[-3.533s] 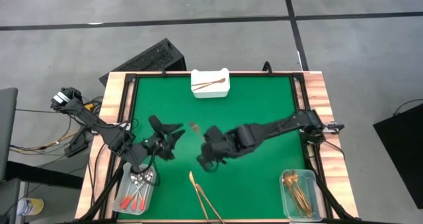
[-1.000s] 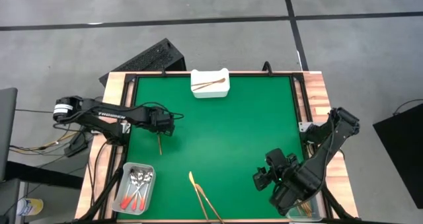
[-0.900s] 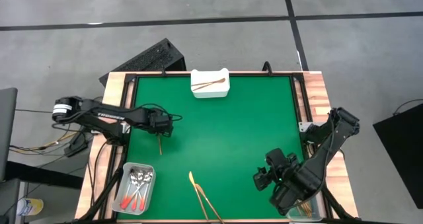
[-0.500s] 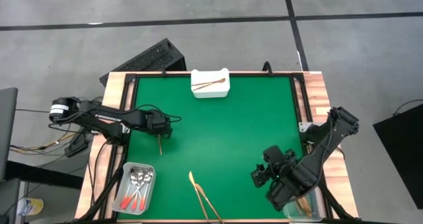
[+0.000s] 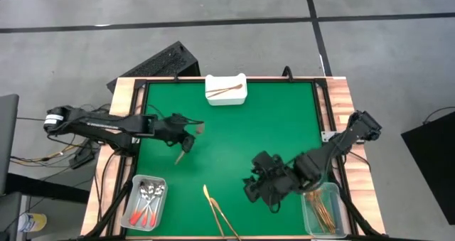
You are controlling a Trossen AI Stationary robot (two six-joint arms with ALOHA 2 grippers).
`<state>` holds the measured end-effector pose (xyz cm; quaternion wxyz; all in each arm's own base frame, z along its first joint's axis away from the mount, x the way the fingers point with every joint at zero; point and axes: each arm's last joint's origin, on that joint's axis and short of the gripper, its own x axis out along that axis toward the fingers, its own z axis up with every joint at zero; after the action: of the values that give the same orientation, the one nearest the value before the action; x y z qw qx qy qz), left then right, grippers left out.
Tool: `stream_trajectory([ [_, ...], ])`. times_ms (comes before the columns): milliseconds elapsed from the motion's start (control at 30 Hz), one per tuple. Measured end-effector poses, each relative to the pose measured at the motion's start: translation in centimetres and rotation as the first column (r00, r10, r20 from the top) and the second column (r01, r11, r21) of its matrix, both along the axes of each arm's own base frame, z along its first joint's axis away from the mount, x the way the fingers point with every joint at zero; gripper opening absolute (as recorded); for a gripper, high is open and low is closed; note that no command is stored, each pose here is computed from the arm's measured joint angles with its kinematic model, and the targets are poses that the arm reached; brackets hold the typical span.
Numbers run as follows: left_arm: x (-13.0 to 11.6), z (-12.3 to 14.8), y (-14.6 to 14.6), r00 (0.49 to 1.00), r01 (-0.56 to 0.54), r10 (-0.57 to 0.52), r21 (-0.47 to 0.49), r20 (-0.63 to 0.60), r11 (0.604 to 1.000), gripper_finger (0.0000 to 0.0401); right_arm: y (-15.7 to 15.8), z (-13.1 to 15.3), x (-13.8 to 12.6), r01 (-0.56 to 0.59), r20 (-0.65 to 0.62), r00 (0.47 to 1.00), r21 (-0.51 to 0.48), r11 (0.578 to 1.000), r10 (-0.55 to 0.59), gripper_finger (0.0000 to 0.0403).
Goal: Sort silverware by color (type)
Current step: Put the gold fork into the transparent bin
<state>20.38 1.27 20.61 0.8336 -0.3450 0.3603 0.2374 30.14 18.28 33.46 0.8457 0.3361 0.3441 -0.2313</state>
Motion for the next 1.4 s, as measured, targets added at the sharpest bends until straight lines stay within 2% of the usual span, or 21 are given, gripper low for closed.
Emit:
stream_trajectory([
  [100, 0.8, 3.6, -1.1, 0.968, 0.109, -0.125, 0.088, 0.218, 0.99, 0.0002, -0.8, 0.6, 1.4, -0.026, 0.079, 0.996, -0.009, 1.0, 0.027, 0.0257],
  [167, 1.1, 5.4, -1.9, 0.92, 0.189, -0.235, 0.172, 0.314, 0.967, 0.0002, -1.4, 0.7, 1.9, -0.012, 0.096, 0.995, -0.021, 1.0, 0.014, 0.0257],
  [267, 1.5, 7.8, -3.4, 0.822, 0.283, -0.395, 0.306, 0.411, 0.909, 0.0001, -2.2, 0.9, 2.3, 0.014, 0.122, 0.992, -0.055, 0.998, -0.007, 0.0257],
  [333, 1.6, 8.7, -4.2, 0.783, 0.307, -0.453, 0.368, 0.426, 0.877, 0.0001, -2.8, 1.3, 2.6, 0.016, 0.143, 0.99, -0.07, 0.997, -0.006, 0.0258],
  [433, 1.9, 9.2, -5.1, 0.789, 0.275, -0.45, 0.414, 0.418, 0.868, 0.0001, -3.6, 2.3, 3.8, -0.001, 0.238, 0.971, -0.093, 0.996, 0.023, 0.0257],
  [600, 2.5, 9.7, -6.1, 0.782, 0.275, -0.46, 0.429, 0.421, 0.86, 0.0001, -4.7, 4.0, 5.5, -0.029, 0.387, 0.918, -0.15, 0.988, 0.086, 0.0258],
  [667, 2.8, 9.9, -6.5, 0.774, 0.288, -0.472, 0.431, 0.421, 0.855, 0.0001, -5.1, 4.1, 5.7, -0.031, 0.397, 0.913, -0.162, 0.986, 0.094, 0.0258],
  [833, 3.0, 10.8, -7.5, 0.713, 0.295, -0.515, 0.463, 0.475, 0.836, 0.0, -5.9, 4.2, 6.1, -0.021, 0.399, 0.912, -0.183, 0.983, 0.093, 0.0258],
  [1100, 3.0, 11.1, -7.9, 0.686, 0.295, -0.532, 0.479, 0.495, 0.827, 0.0, -6.9, 5.2, 6.9, -0.016, 0.467, 0.874, -0.255, 0.967, 0.138, 0.0248],
  [1200, 3.3, 11.0, -8.0, 0.678, 0.29, -0.538, 0.49, 0.5, 0.822, 0.0, -7.3, 5.5, 7.2, -0.013, 0.49, 0.86, -0.254, 0.967, 0.14, 0.0226],
  [1267, 3.6, 11.1, -8.1, 0.665, 0.281, -0.544, 0.504, 0.512, 0.817, 0.0, -7.7, 5.3, 7.7, -0.01, 0.502, 0.854, -0.247, 0.969, 0.137, 0.0195],
  [1400, 4.6, 11.0, -8.3, 0.644, 0.246, -0.534, 0.513, 0.548, 0.822, 0.0001, -7.9, 5.1, 7.8, -0.011, 0.49, 0.861, -0.25, 0.968, 0.137, 0.0086],
])
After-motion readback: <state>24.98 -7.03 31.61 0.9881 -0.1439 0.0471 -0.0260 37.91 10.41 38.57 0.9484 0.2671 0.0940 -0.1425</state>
